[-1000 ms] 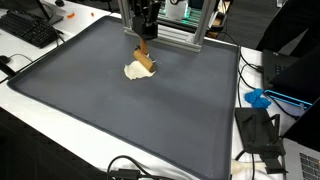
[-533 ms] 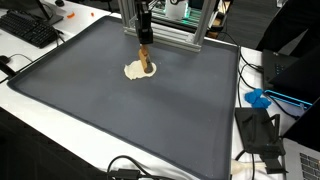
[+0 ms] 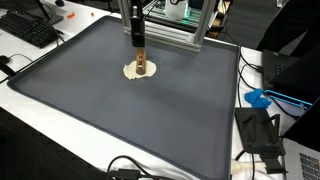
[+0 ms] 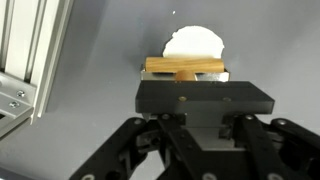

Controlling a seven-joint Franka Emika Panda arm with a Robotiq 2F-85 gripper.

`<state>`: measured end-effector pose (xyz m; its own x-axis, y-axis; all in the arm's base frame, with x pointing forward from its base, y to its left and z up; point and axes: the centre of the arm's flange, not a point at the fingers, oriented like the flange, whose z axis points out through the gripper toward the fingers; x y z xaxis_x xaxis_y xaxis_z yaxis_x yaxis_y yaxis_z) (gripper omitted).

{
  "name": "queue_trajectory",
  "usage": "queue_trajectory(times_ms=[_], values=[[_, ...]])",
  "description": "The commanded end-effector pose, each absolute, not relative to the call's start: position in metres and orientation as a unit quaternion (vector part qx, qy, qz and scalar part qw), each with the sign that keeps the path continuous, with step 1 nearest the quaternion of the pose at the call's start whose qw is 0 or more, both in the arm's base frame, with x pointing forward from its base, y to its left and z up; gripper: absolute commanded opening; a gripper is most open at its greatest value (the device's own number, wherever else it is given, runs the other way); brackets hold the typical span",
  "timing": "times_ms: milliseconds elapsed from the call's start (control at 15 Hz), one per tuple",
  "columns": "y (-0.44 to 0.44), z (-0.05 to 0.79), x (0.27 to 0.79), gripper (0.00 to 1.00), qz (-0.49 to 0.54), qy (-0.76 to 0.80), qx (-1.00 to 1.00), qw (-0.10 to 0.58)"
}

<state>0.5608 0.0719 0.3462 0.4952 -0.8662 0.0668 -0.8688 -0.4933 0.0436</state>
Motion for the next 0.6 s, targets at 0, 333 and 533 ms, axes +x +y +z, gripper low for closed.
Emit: queue_trajectory(times_ms=[0,333,533], values=[[0.061,0.326,0.564,0.22,0.033,-0.534,0.843,0.060],[0.053,0.320,0.566,0.22,0.047,-0.564,0.823,0.060],[0.047,0.319,0.566,0.22,0.059,-0.579,0.811,0.059]])
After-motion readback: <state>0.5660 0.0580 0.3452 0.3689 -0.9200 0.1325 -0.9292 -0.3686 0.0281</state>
